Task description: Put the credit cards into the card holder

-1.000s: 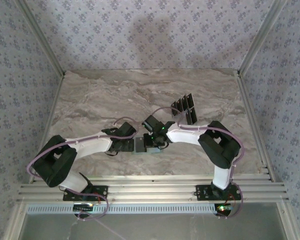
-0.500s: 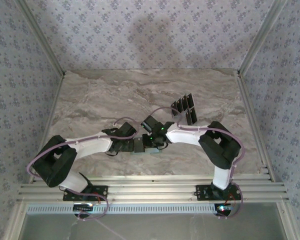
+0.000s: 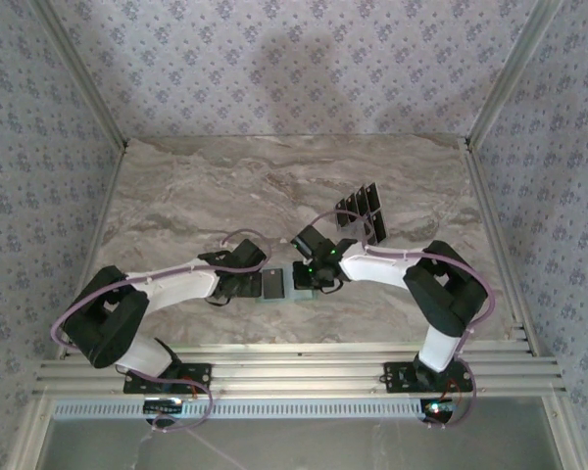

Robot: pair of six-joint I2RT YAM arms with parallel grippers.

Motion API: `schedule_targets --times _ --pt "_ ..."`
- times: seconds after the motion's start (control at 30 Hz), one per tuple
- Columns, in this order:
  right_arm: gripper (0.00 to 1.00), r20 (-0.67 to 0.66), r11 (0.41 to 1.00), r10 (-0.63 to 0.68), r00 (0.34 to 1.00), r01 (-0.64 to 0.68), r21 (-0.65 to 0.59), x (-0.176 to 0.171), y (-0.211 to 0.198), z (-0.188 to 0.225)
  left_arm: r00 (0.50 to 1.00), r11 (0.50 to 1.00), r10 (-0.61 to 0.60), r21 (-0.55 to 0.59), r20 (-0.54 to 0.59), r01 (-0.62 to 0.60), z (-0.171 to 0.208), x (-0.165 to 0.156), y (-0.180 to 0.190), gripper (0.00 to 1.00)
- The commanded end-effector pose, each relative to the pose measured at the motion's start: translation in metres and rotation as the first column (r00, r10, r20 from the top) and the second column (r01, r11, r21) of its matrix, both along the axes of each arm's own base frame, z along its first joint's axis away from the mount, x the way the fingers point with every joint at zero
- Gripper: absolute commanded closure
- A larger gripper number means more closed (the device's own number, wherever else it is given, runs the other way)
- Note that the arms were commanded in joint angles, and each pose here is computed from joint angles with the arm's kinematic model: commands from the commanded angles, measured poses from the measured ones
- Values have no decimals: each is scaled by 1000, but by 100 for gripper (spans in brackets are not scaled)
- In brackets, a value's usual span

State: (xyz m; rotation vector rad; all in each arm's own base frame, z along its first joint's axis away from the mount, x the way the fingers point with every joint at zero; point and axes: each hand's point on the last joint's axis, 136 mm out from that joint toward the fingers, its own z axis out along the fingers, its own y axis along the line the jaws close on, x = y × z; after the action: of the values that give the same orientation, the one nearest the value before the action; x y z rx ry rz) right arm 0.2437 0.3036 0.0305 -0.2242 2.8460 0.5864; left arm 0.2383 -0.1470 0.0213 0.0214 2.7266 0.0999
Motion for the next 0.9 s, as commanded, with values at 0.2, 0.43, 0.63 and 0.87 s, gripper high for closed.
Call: schedule_targets --times 0.2,0.43,0.63,0.87 --pt "92 23 998 52 998 -53 34 6 27 15 999 1000 3 28 -43 -2 -9 -9 8 0" --pt "93 1 998 57 998 -57 27 2 35 1 999 1000 2 28 -46 -1 -12 -10 8 0" --pt "93 -16 998 63 998 -63 32 -1 42 -7 999 1000 2 21 -48 -1 -13 -11 8 0" --pt "94 -19 995 91 996 -90 30 -4 55 -7 999 1000 1 18 -49 0 -15 -12 8 0"
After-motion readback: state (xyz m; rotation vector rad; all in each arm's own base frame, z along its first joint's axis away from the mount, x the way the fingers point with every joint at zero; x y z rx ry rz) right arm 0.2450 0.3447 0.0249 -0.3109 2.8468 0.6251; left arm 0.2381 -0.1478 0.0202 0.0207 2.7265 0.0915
